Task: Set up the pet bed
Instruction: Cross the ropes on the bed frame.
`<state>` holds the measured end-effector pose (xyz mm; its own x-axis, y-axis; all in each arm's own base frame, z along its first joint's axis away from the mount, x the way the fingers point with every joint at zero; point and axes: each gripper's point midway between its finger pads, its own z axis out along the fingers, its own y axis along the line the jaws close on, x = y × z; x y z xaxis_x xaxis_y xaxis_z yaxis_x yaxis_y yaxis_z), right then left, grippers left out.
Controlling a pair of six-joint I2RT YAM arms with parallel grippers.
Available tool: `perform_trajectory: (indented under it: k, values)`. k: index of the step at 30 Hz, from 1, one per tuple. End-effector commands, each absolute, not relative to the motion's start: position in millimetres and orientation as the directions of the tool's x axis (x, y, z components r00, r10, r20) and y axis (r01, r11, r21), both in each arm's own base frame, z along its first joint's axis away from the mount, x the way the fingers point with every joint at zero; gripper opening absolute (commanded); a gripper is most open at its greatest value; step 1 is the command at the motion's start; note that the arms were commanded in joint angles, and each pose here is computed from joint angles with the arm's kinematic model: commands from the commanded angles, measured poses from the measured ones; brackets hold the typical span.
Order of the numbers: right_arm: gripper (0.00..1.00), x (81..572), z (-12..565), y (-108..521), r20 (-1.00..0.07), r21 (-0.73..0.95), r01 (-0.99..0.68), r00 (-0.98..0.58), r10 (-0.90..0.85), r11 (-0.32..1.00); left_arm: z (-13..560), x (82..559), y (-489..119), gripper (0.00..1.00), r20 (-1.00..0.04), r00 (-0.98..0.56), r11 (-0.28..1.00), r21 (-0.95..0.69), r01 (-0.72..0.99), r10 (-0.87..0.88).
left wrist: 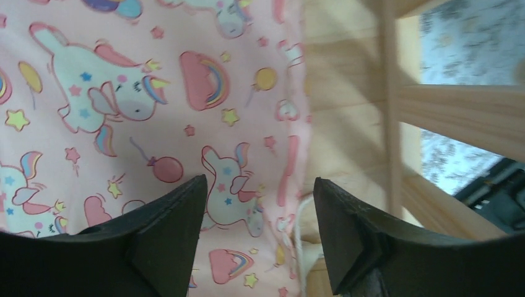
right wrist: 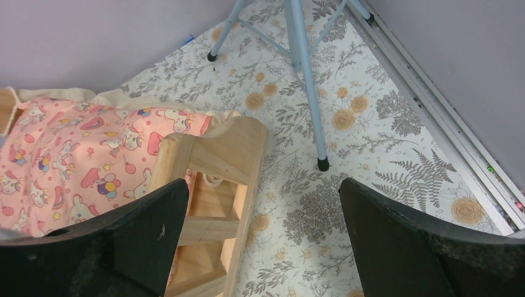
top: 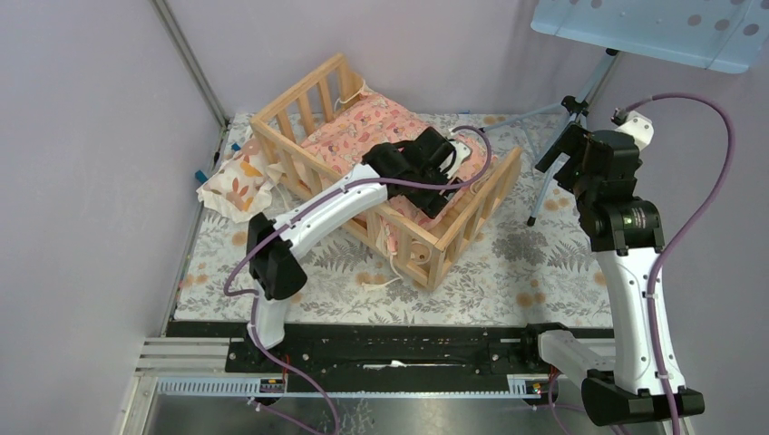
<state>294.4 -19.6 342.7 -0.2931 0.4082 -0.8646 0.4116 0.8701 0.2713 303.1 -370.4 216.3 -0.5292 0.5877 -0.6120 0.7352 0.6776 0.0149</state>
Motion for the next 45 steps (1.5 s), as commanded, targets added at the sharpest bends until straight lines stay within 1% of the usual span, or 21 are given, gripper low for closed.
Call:
perform_trajectory:
  k: [1,4,7,8,12,17,20,22,23,26,28,31,34,37,39,42,45]
  values:
    - [1.0,296.0,359.3,-18.0,-0.886,0.284,0.373,-0.249,0.39,0.883,211.5,331.0,-344.3,0.72,-0.605,-0.528,0.745,0.172,0.644,0.596]
    - [1.0,293.6,364.9,-17.7,-0.894,0.288,0.359,-0.232,0.383,0.888,201.7,335.2,-334.4,0.76,-0.582,-0.534,0.752,0.224,0.62,0.614]
    - [1.0,291.7,375.3,-17.6,-0.901,0.291,0.346,-0.213,0.377,0.892,189.9,336.9,-328.1,0.77,-0.561,-0.539,0.748,0.248,0.615,0.629]
    - [1.0,291.2,379.0,-17.2,-0.904,0.29,0.34,-0.21,0.373,0.895,186.2,338.0,-326.1,0.75,-0.555,-0.545,0.751,0.25,0.611,0.629]
    - [1.0,288.4,404.7,-8.1,-0.921,0.298,0.257,-0.175,0.348,0.919,176.5,342.6,-316.6,0.61,-0.544,-0.584,0.777,0.233,0.585,0.603]
    - [1.0,291.3,428.8,28.9,-0.932,0.309,0.023,-0.19,0.308,0.951,176.9,350.2,-308.7,0.48,-0.576,-0.616,0.814,0.16,0.559,0.537]
    - [1.0,296.0,436.3,53.0,-0.928,0.325,-0.107,-0.23,0.295,0.94,177.4,355.0,-302.5,0.36,-0.588,-0.635,0.83,0.121,0.544,0.501]
    - [0.99,302.0,439.2,67.4,-0.918,0.342,-0.173,-0.271,0.289,0.924,177.1,358.2,-298.1,0.31,-0.594,-0.645,0.841,0.103,0.531,0.481]
    - [0.98,305.6,440.3,74.2,-0.912,0.352,-0.202,-0.293,0.287,0.914,176.5,359.6,-296.5,0.27,-0.596,-0.652,0.846,0.09,0.526,0.469]
    - [0.95,318.9,437.7,92.9,-0.893,0.385,-0.271,-0.352,0.282,0.882,174.6,364.3,-290.4,0.22,-0.603,-0.674,0.862,0.044,0.506,0.427]
    - [0.94,324.4,432.7,107.9,-0.888,0.378,-0.312,-0.388,0.247,0.872,174.4,367.9,-287.2,0.18,-0.612,-0.692,0.871,-0.009,0.491,0.384]
    - [0.89,328.6,417.7,141.7,-0.893,0.296,-0.352,-0.431,0.126,0.888,176.5,373.1,-282.2,0.13,-0.624,-0.716,0.879,-0.097,0.467,0.312]
    - [0.81,326.8,406.0,182.6,-0.884,0.245,-0.439,-0.467,0.013,0.864,175.5,376.0,-276.6,0.1,-0.624,-0.74,0.877,-0.178,0.447,0.25]
    - [0.74,329.5,392.2,207.5,-0.864,0.231,-0.49,-0.501,-0.054,0.841,172.1,377.2,-271.1,0.07,-0.616,-0.761,0.868,-0.244,0.432,0.205]
    - [0.71,330.0,380.7,222.2,-0.844,0.219,-0.53,-0.524,-0.113,0.819,169.4,376.3,-270.0,0.07,-0.608,-0.772,0.858,-0.281,0.429,0.186]
    - [0.64,330.0,358.8,235.3,-0.806,0.186,-0.566,-0.555,-0.205,0.803,164.9,375.1,-267.9,0.05,-0.598,-0.782,0.855,-0.299,0.423,0.178]
    - [0.63,335.0,339.1,234.6,-0.773,0.148,-0.559,-0.58,-0.257,0.816,162.2,377.7,-262.0,0.05,-0.593,-0.788,0.863,-0.298,0.407,0.167]
